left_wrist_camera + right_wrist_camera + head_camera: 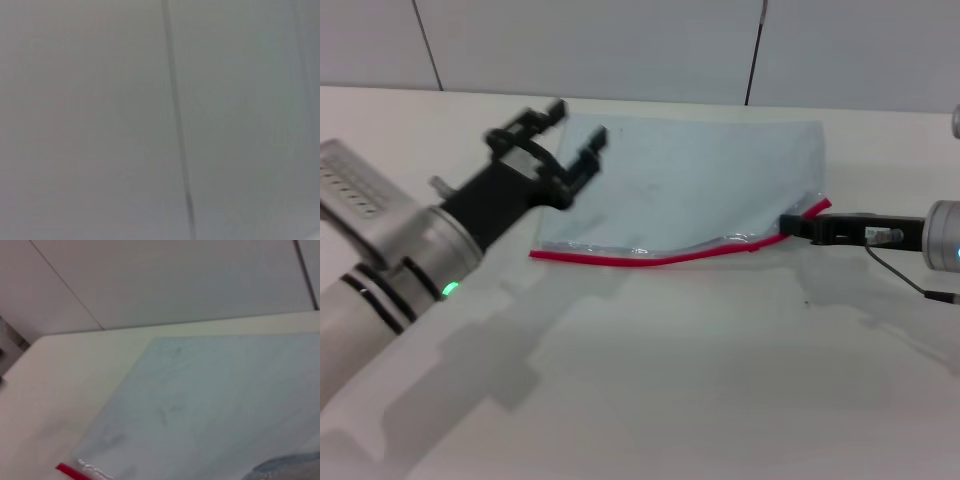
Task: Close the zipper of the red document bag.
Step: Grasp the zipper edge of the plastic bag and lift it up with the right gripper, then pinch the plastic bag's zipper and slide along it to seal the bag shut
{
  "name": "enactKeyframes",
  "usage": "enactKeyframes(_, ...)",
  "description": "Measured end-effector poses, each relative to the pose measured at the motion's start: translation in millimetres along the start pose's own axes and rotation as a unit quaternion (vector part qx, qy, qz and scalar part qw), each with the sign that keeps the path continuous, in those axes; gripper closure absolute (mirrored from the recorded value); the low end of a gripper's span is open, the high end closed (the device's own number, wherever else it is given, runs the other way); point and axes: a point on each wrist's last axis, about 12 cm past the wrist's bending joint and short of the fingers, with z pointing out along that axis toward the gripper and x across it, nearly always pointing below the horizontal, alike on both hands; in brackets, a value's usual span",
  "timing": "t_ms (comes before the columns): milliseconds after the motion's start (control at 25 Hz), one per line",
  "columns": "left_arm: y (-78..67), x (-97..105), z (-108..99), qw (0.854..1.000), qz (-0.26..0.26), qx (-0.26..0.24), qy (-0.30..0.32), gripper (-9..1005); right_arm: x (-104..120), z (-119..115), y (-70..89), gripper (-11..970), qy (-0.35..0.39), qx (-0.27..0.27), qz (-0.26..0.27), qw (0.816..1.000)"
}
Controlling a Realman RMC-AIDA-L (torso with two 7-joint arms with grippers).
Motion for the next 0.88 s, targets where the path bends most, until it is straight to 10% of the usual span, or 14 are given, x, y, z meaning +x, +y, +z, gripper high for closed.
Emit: enactKeyframes(880, -61.0, 19, 39, 0.976, 0.135, 0.135, 0.104, 423, -18, 17, 29.6, 943, -0.04, -0.076, -0.016, 0.996)
